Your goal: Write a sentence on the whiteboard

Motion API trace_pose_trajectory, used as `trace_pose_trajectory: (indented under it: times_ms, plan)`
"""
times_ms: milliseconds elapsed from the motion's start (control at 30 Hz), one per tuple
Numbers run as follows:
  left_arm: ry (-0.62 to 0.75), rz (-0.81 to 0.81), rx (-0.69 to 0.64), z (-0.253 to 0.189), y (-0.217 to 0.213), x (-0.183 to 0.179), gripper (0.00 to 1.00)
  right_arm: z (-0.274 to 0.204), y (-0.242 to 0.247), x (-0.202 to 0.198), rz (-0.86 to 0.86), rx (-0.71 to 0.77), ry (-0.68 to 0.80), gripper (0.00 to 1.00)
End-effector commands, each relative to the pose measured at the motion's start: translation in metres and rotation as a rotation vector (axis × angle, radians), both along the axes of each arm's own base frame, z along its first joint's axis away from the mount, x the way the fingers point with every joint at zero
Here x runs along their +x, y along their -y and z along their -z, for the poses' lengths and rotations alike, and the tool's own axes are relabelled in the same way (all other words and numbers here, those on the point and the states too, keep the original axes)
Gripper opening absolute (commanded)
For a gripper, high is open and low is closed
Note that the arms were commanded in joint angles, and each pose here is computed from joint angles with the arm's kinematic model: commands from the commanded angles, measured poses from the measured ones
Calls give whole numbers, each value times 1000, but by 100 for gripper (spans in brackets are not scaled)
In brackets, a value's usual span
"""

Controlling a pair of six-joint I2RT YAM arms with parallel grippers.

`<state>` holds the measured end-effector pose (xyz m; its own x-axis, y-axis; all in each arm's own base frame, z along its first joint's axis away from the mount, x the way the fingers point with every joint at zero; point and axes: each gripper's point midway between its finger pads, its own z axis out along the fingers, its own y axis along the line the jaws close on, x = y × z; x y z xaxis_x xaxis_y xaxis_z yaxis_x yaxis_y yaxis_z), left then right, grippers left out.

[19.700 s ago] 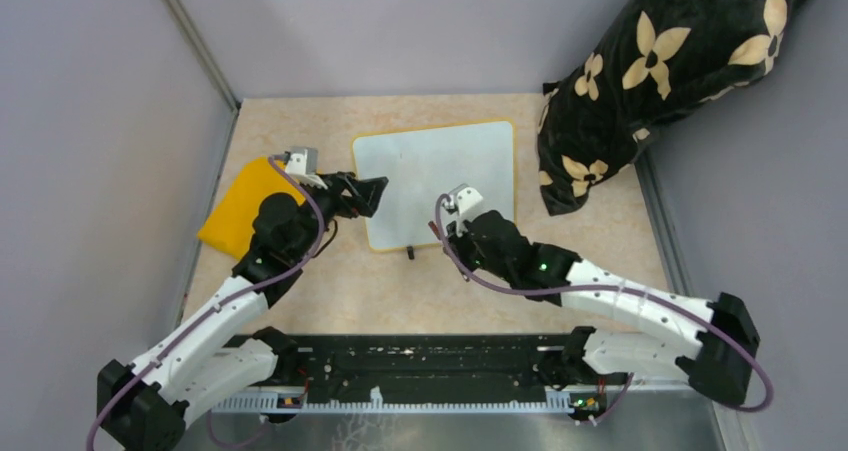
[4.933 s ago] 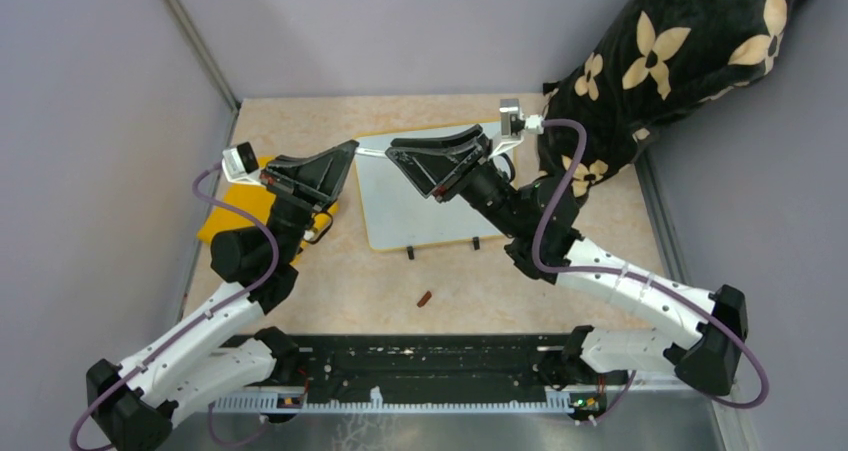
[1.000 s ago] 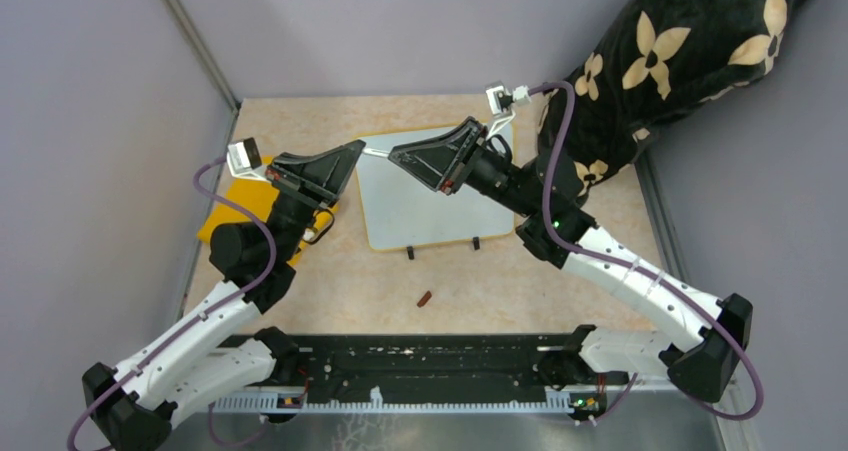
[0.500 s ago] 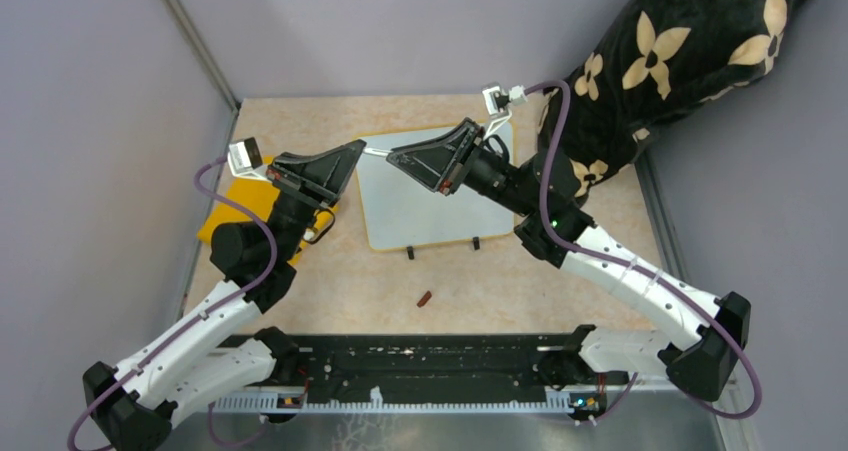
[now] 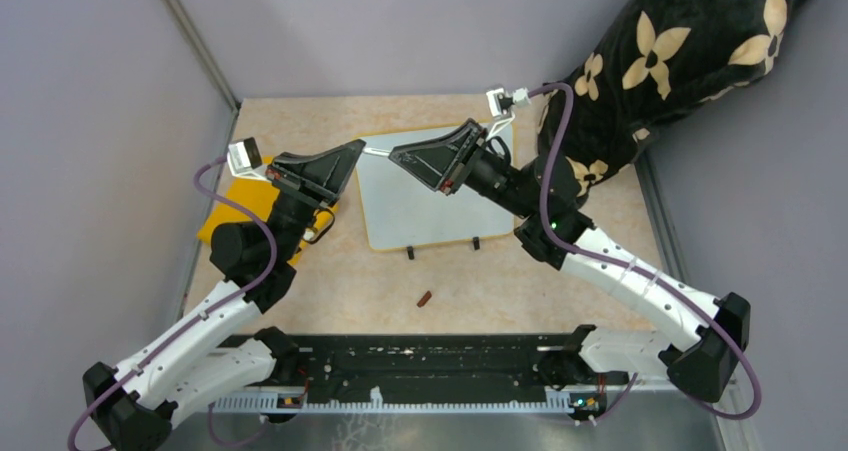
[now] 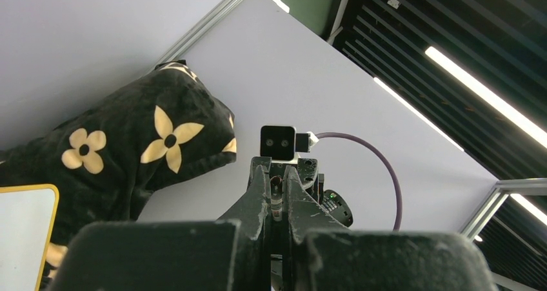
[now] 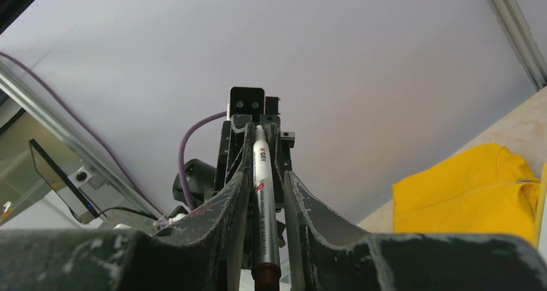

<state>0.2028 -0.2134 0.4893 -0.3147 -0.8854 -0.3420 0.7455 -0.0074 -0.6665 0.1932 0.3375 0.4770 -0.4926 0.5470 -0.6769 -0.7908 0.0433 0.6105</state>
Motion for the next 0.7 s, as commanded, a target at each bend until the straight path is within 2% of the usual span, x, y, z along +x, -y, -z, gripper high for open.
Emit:
trace_pose_trajectory:
  times_ms: [0,267,433,667]
  plan:
    - [24,-1,-19,-6,-5,-6,0,-27,14,-9,7,78,53,27]
    - [11,6,-16,-2,-4,-4,0,-29,16,-10,10,98,58,26]
    - [9,0,-18,-1,-4,-3,0,-30,15,-11,-2,100,62,21]
    - [23,-17,-19,-4,-6,-3,0,-30,13,-16,-32,92,68,26]
